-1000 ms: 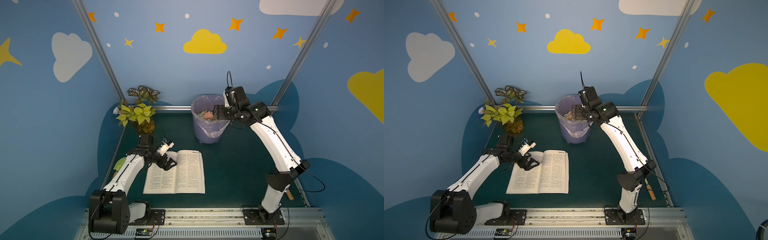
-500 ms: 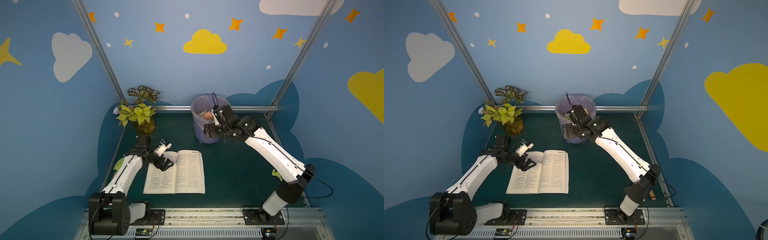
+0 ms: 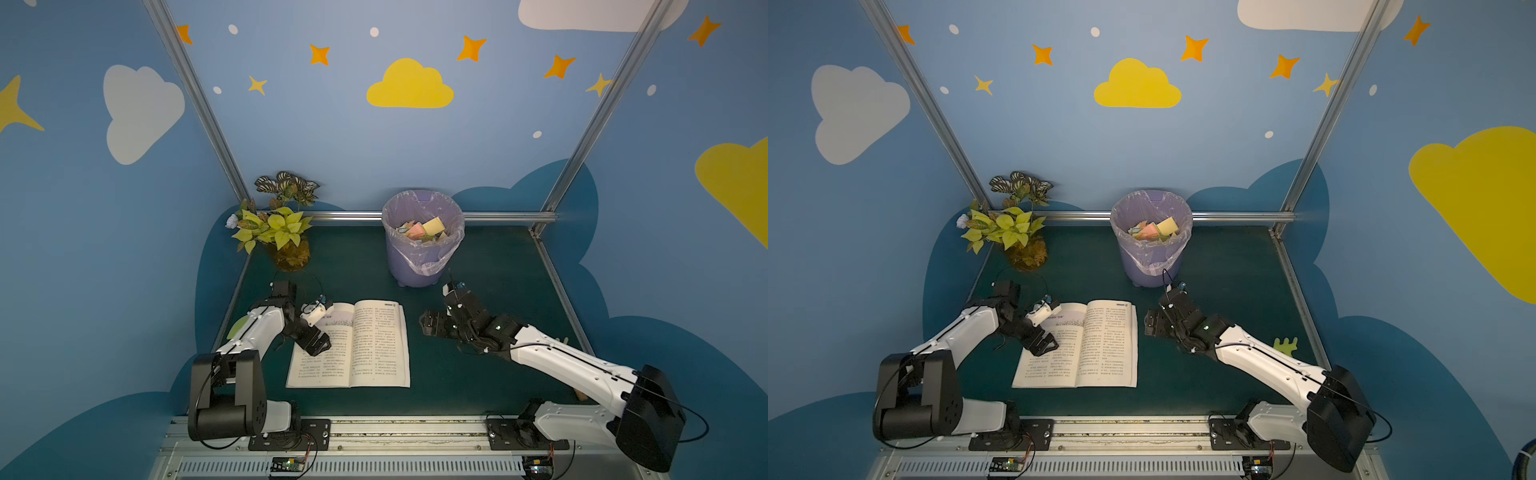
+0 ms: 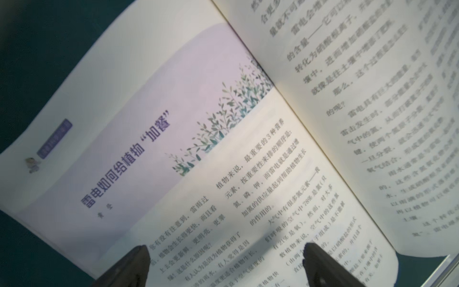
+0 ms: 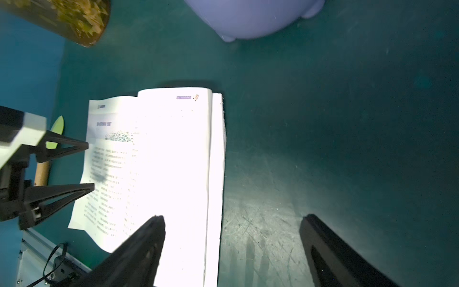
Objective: Peel off the used sticky note
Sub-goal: Close the book at the center of the board.
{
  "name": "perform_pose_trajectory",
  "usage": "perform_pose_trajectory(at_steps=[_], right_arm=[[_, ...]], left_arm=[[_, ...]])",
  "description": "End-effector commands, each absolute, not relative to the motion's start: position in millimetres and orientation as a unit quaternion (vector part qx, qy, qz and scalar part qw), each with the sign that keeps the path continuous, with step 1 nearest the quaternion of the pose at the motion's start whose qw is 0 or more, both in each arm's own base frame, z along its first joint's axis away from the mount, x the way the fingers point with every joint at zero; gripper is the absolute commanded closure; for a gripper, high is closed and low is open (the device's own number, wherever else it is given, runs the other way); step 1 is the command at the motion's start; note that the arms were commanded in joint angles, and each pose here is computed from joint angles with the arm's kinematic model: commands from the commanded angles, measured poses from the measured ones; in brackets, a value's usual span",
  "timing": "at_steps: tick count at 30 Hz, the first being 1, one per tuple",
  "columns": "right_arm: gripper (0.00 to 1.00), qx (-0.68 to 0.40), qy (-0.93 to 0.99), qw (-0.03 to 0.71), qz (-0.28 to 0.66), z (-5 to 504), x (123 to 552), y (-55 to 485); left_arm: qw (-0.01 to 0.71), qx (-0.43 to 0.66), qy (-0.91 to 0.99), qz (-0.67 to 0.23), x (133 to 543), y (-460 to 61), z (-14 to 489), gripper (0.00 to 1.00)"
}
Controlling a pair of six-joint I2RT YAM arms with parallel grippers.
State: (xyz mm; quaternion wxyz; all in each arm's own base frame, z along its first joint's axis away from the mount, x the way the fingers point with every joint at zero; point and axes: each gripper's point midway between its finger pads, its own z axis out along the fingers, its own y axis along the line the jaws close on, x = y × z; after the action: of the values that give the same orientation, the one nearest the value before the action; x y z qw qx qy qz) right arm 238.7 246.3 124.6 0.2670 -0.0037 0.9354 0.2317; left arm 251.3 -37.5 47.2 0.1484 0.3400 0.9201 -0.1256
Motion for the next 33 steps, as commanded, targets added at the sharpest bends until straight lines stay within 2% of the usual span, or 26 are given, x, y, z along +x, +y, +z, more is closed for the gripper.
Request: perform_pose_trajectory(at_steps=[1,9,15,18,22,27,33], right_arm=[[0.09,0.034,0.912,0.275,0.303,125,246,270],[0.09,0.074,0.913,0.224,0.334,61,238,282],[0.1,0.085,0.904,0.195,0.371,40,235,300],[0.12,0.084,0.891,0.184,0.405,39,235,317],[0.16,0.073,0.86,0.162,0.479,47,232,358],[0.3,0.059,0.817,0.116,0.562,58,229,407],[0.39,0.034,0.82,0.134,0.556,74,227,418]], left_arm=[[0.133,0.359,0.917,-0.117,244,-33,42,0.02],[0.09,0.372,0.918,-0.101,234,-24,19,0.11],[0.075,0.376,0.919,-0.087,232,-20,13,0.23],[0.064,0.375,0.922,-0.078,230,-19,12,0.25],[0.043,0.372,0.923,-0.084,225,-25,13,0.28],[0.03,0.372,0.923,-0.098,218,-32,11,0.31],[0.018,0.373,0.923,-0.099,216,-31,5,0.35]])
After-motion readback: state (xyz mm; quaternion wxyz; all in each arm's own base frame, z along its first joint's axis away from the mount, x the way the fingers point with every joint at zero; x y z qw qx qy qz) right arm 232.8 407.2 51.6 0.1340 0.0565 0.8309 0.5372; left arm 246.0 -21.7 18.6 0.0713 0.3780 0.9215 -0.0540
